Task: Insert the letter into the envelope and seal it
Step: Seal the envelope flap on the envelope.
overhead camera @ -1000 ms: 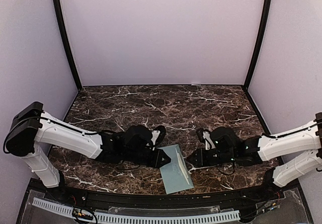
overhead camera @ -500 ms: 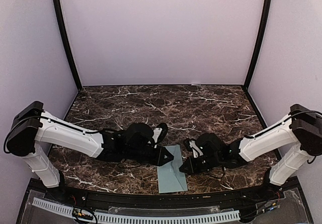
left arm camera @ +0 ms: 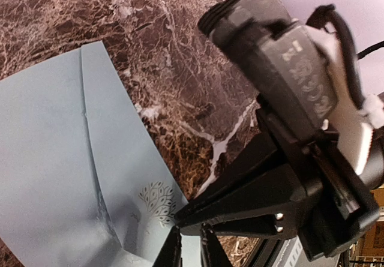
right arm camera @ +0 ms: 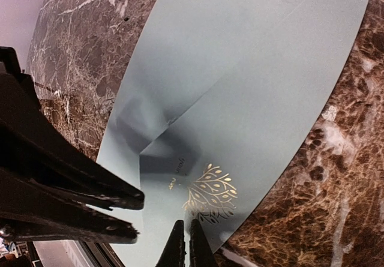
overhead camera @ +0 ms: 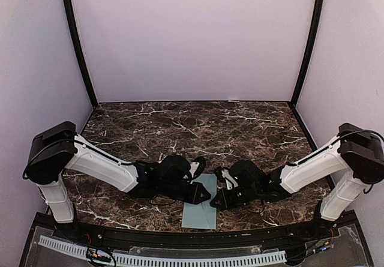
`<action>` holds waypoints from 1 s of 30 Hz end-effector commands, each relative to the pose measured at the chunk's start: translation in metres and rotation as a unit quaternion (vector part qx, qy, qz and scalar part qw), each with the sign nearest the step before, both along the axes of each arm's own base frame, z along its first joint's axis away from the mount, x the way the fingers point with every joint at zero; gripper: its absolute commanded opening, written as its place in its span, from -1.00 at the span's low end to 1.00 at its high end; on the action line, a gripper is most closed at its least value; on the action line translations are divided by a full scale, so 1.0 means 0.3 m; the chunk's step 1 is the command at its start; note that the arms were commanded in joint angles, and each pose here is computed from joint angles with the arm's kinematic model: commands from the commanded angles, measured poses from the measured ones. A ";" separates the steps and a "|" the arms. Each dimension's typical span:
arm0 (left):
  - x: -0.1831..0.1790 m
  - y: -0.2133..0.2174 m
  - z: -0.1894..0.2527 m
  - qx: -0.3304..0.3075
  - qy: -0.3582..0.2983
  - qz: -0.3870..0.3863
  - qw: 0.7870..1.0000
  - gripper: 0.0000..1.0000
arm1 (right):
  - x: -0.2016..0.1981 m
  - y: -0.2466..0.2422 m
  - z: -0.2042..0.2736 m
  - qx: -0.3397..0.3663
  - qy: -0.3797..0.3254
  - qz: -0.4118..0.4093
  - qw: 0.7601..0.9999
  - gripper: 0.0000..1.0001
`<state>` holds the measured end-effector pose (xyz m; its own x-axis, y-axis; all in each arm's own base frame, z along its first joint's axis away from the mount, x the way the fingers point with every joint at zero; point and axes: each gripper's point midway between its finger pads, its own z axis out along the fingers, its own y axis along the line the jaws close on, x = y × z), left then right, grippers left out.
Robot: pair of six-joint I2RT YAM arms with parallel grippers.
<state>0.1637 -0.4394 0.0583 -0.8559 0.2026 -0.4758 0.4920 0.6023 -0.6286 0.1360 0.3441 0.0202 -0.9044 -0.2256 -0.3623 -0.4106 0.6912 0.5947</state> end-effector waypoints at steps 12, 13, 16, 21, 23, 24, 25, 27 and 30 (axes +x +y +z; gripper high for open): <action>0.015 0.089 -0.181 0.026 0.033 0.019 0.999 -0.87 | -0.007 0.032 0.029 0.012 0.002 0.005 1.000 -0.94; 0.007 0.090 -0.187 0.027 0.036 0.014 0.999 -0.88 | -0.002 0.037 0.038 0.013 0.000 0.004 1.000 -0.94; -0.001 0.108 -0.210 0.040 0.037 0.011 0.998 -0.88 | 0.009 0.052 0.073 0.024 -0.008 0.002 1.000 -0.94; -0.009 0.143 -0.243 0.065 0.040 0.013 0.997 -0.92 | 0.046 0.059 0.119 0.038 -0.025 -0.016 0.999 -0.96; -0.011 0.154 -0.252 0.071 0.041 0.015 0.997 -0.94 | 0.067 0.051 0.109 0.034 -0.026 -0.025 0.999 -0.99; -0.012 0.159 -0.256 0.074 0.042 0.016 0.996 -0.94 | 0.078 0.048 0.105 0.033 -0.027 -0.028 0.999 -1.00; -0.013 0.160 -0.258 0.075 0.042 0.016 0.996 -0.94 | 0.088 0.048 0.103 0.035 -0.028 -0.030 0.999 -1.00; -0.013 0.163 -0.259 0.076 0.043 0.017 0.996 -0.95 | 0.112 0.048 0.100 0.038 -0.031 -0.035 0.998 -1.00; -0.012 0.162 -0.257 0.076 0.042 0.018 0.996 -0.98 | 0.146 0.055 0.097 0.044 -0.037 -0.036 0.998 -1.00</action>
<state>0.1731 -0.4210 0.0191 -0.8773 0.1738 -0.4473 0.4501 0.6211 -0.6416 0.1607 0.3515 0.0418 -0.9051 -0.1527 -0.3967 -0.3863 0.6850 0.6177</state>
